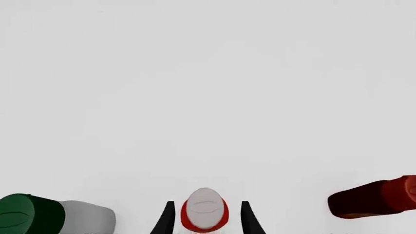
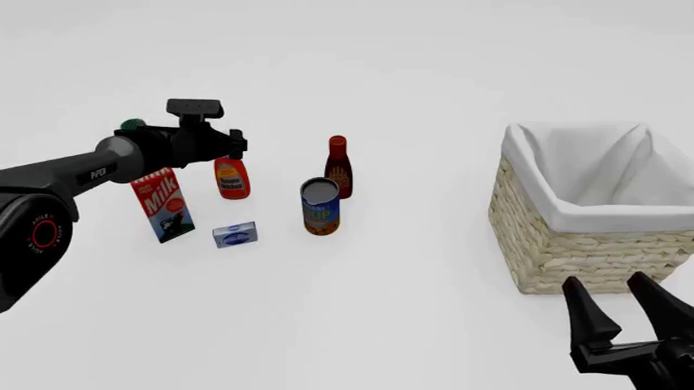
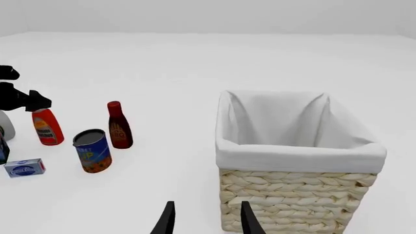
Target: Pick the ketchup and place it in the basket.
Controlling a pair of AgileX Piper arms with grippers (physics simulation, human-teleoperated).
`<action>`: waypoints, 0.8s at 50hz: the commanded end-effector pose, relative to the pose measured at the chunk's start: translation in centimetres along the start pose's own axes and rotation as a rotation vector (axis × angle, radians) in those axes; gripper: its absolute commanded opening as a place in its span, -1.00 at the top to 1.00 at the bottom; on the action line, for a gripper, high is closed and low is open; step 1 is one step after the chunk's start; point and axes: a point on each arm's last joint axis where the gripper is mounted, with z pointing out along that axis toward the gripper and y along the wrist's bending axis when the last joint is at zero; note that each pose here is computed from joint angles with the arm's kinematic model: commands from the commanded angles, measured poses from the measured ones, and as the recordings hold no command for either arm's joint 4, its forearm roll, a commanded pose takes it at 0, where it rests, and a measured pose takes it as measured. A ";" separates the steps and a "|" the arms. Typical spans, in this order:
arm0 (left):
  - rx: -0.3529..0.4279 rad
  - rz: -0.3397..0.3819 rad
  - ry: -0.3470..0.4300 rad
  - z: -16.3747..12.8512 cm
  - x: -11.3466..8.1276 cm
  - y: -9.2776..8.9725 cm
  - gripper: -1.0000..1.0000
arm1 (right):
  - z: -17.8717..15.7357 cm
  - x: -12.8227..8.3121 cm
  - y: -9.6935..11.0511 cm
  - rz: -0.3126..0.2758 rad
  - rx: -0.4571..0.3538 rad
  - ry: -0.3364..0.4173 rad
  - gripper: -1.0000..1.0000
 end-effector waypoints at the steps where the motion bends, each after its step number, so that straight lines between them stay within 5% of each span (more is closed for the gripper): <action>1: -0.002 -0.002 0.013 0.8 0.9 0.1 -1.00 | 0.1 0.0 0.0 0.000 0.000 0.003 -1.00; 31: -0.009 -0.014 0.041 2.3 2.6 0.5 -1.00 | 0.3 0.1 0.0 0.000 0.000 0.007 -1.00; 32: -0.009 -0.015 0.042 2.3 2.6 0.5 1.00 | 0.3 0.1 0.0 -0.001 0.000 0.007 -1.00; 40: -0.005 -0.014 0.030 1.5 1.9 0.3 1.00 | 0.3 0.1 0.0 -0.003 -0.001 0.007 -1.00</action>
